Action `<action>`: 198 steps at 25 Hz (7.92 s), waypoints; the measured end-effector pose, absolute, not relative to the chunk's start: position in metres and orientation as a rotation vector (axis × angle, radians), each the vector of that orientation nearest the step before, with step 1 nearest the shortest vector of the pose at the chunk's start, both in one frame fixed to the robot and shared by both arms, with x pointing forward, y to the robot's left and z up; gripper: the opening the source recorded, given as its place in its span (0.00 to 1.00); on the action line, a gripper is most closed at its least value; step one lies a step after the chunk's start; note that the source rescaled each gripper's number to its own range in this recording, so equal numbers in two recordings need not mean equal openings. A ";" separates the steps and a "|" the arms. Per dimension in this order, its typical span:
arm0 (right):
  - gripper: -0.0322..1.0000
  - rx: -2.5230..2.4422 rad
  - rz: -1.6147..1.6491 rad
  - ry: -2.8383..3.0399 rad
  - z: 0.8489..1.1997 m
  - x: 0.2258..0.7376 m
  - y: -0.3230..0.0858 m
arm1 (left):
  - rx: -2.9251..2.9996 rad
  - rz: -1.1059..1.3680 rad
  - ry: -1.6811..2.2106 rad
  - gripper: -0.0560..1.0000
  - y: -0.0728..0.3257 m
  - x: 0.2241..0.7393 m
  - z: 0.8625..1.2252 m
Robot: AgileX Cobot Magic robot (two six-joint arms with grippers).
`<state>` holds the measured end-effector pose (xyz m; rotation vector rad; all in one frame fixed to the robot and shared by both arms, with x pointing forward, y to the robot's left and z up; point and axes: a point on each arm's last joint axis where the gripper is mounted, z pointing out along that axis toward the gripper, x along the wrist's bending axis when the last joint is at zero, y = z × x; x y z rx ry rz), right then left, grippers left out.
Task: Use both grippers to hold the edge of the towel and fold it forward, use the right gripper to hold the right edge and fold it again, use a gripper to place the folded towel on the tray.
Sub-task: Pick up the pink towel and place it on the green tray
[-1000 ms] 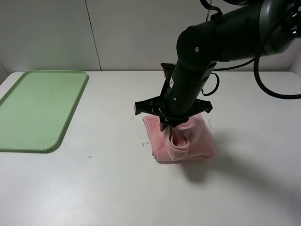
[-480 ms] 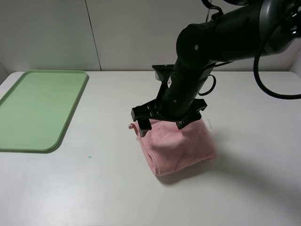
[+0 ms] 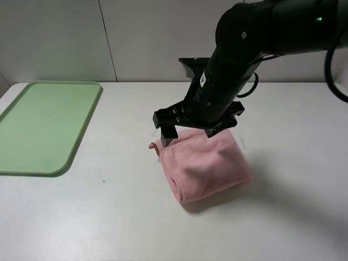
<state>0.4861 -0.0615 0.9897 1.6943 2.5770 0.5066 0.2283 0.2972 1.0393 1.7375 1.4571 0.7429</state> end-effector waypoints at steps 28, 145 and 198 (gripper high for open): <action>1.00 1.180 0.599 2.457 1.133 0.405 -0.164 | 1.737 0.743 1.457 1.00 0.297 0.228 1.039; 1.00 1.287 0.965 1.729 1.056 0.233 -0.295 | 2.232 0.337 1.338 1.00 0.224 0.408 1.045; 1.00 1.287 0.969 1.730 1.056 0.233 -0.294 | 2.571 0.090 1.161 0.99 0.031 0.553 0.884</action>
